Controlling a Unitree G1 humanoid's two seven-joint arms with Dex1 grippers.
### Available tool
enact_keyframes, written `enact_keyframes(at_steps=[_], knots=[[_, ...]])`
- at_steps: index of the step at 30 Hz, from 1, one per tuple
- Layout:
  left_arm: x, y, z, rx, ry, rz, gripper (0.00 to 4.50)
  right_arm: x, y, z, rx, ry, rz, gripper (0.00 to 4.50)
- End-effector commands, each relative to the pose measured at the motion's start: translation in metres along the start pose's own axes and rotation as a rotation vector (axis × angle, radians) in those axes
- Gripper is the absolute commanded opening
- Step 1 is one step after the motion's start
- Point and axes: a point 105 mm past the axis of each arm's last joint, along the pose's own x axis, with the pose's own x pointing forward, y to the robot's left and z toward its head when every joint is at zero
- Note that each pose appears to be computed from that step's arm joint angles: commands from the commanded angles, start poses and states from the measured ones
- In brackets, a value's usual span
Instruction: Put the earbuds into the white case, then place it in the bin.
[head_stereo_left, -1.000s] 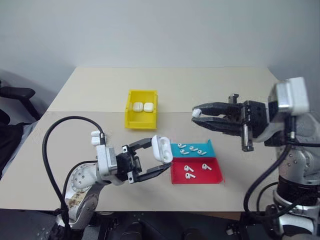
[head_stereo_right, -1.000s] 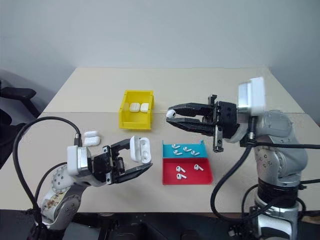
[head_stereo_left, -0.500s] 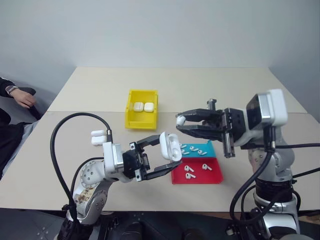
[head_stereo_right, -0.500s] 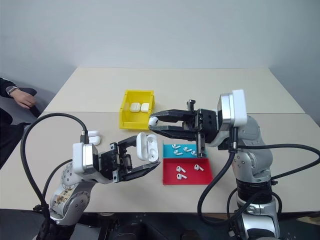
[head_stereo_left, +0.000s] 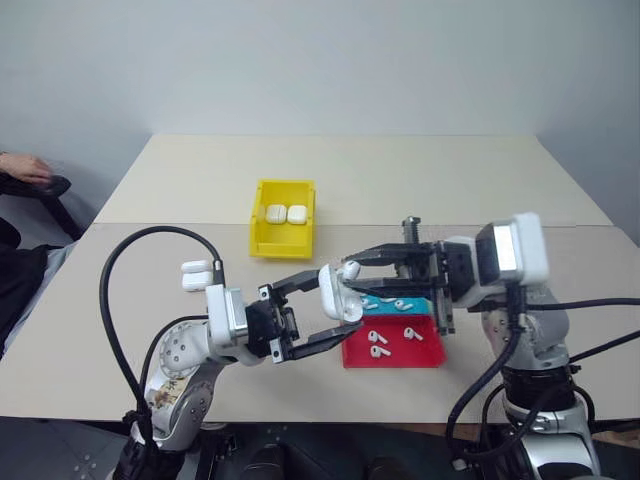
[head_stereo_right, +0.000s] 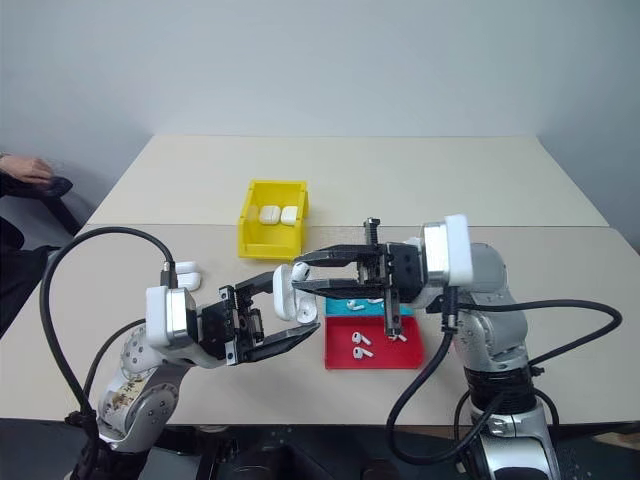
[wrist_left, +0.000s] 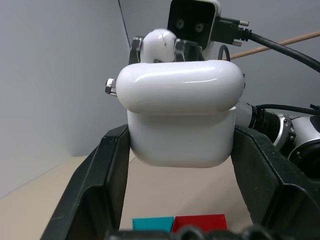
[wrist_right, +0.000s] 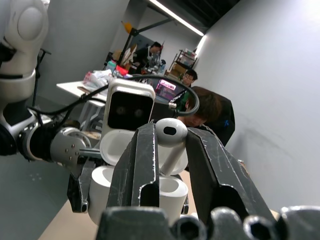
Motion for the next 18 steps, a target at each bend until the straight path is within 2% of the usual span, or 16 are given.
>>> enact_keyframes(at_steps=[1, 18], knots=[[0.003, -0.004, 0.011, 0.036, -0.027, -0.02, 2.77, 0.001, 0.0, 0.004, -0.049, -0.006, 0.011, 0.66], [0.004, -0.004, 0.01, 0.037, -0.03, -0.028, 2.77, -0.003, 0.002, -0.006, -0.084, 0.032, 0.003, 0.66]])
